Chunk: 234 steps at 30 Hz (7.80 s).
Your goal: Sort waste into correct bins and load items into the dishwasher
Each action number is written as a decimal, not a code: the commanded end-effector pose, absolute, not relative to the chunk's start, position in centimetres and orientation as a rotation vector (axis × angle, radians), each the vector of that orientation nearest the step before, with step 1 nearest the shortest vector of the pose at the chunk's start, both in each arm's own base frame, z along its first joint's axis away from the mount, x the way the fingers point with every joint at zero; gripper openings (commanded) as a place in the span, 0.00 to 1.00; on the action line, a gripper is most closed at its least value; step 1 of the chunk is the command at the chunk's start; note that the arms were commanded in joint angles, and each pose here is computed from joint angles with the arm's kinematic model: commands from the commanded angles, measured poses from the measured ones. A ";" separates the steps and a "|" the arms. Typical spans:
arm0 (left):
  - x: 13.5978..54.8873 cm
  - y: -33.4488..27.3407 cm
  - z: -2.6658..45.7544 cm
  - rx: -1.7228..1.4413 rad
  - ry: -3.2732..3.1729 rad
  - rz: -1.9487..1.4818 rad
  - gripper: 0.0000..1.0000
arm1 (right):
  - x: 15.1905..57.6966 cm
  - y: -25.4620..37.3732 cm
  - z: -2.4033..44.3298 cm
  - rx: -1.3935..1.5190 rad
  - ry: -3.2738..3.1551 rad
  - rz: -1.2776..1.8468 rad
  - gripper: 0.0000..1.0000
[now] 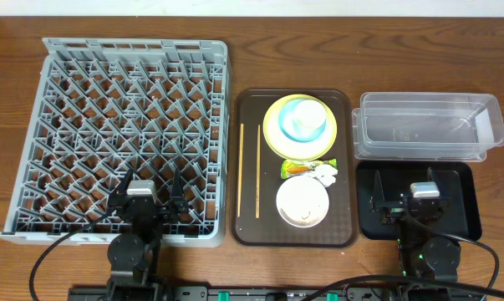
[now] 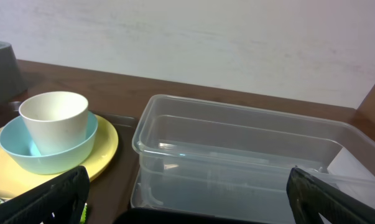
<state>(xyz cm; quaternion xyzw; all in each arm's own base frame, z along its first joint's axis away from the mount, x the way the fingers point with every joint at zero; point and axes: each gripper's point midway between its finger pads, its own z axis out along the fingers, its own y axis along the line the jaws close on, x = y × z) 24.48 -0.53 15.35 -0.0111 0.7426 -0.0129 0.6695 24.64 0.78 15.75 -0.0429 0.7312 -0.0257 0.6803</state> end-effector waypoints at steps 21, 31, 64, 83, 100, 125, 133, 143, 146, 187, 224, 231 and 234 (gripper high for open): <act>24.4 -0.3 13.6 -0.025 1.726 -0.008 0.96 | 24.6 0.7 15.6 -0.084 1.646 -0.054 0.99; 24.4 -0.3 13.6 -0.025 1.726 -0.008 0.97 | 24.6 0.7 15.6 -0.084 1.646 -0.054 0.99; 24.4 -0.3 13.6 -0.025 1.726 -0.008 0.96 | 24.6 0.7 15.6 -0.084 1.646 -0.054 0.99; 24.4 -0.3 13.6 -0.025 1.726 -0.008 0.96 | 24.6 0.7 15.6 -0.084 1.646 -0.054 0.99; 24.4 -0.3 13.6 -0.025 1.726 -0.008 0.96 | 24.6 0.7 15.6 -0.084 1.646 -0.054 0.99; 24.4 -0.3 13.6 -0.025 1.726 -0.008 0.96 | 24.6 0.7 15.6 -0.084 1.646 -0.054 0.99; 24.4 -0.3 13.6 -0.025 1.726 -0.008 0.96 | 24.6 0.7 15.6 -0.084 1.646 -0.054 0.99; 24.4 -0.3 13.6 -0.025 1.726 -0.008 0.96 | 24.6 0.7 15.6 -0.084 1.646 -0.054 0.99; 24.4 -0.3 13.6 -0.025 1.726 -0.008 0.96 | 24.6 0.7 15.6 -0.084 1.646 -0.054 0.99; 24.4 -0.3 13.6 -0.025 1.726 -0.008 0.96 | 24.6 0.7 15.6 -0.084 1.646 -0.054 0.99; 21.8 -4.9 35.0 0.036 2.000 -0.350 0.96 | 24.6 0.7 15.6 -0.084 1.646 -0.054 0.99; 24.7 -7.3 37.3 0.077 2.239 -0.508 0.96 | 24.6 0.7 15.6 -0.084 1.646 -0.054 0.99; 24.8 -9.1 36.4 0.121 2.299 -0.645 0.96 | 24.6 0.7 15.6 -0.083 1.646 -0.055 0.99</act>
